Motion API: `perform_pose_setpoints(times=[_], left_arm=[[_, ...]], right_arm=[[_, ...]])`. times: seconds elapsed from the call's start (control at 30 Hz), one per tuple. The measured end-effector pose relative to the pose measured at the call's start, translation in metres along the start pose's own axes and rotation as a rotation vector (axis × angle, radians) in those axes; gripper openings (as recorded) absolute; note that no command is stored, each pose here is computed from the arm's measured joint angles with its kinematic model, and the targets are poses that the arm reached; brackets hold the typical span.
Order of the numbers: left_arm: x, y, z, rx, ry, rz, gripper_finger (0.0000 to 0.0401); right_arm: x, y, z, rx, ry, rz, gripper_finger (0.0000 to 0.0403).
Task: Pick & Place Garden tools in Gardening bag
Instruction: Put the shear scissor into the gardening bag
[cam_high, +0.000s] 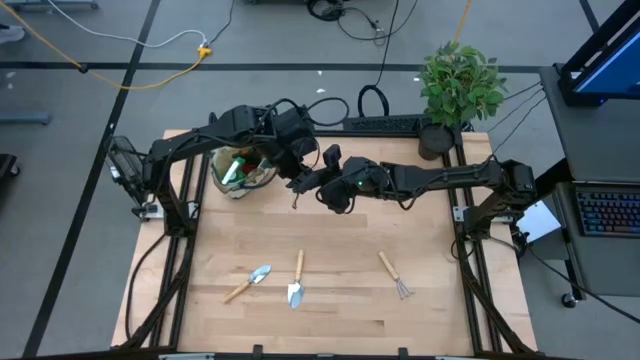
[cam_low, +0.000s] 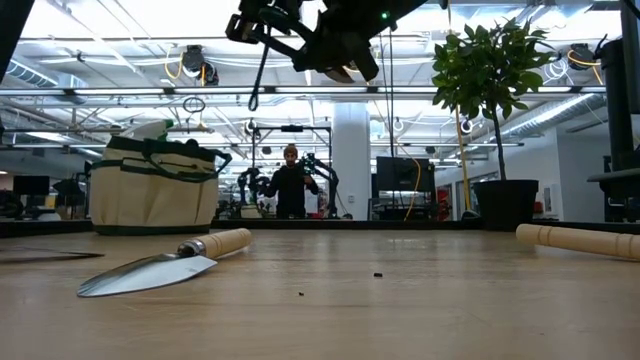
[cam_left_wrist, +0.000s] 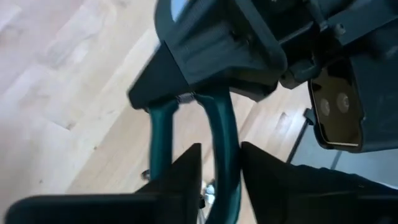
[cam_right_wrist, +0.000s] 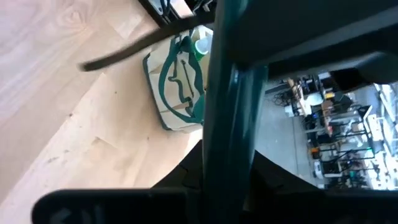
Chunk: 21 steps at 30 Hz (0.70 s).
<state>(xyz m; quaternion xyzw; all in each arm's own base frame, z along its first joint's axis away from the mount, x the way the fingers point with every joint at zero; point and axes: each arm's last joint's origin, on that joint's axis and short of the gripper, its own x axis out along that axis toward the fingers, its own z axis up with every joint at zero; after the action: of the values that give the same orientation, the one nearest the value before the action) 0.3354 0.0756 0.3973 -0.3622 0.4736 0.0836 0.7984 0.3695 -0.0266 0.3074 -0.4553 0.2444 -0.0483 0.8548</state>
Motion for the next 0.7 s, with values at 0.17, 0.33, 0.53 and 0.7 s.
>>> perform_pose_setpoints(times=[0.17, 0.33, 0.53, 0.7], left_arm=[[-0.004, 0.005, 0.005, 0.06, -0.04, 0.001, 0.0169], [-0.017, 0.011, 0.006, 0.143, -0.091, 0.05, 0.0204], [-0.05, 0.018, -0.003, 0.246, -0.203, 0.184, 0.0217], [-0.075, 0.017, -0.024, 0.246, -0.242, 0.293, 0.0209]], right_arm=[[0.0, 0.004, -0.002, 0.014, 0.024, 0.039, 0.0042], [0.0, 0.007, -0.005, 0.062, 0.053, 0.073, 0.0042], [0.0, 0.007, -0.008, 0.154, 0.073, 0.081, 0.0042], [0.0, 0.008, -0.015, 0.251, 0.084, 0.151, 0.0042]])
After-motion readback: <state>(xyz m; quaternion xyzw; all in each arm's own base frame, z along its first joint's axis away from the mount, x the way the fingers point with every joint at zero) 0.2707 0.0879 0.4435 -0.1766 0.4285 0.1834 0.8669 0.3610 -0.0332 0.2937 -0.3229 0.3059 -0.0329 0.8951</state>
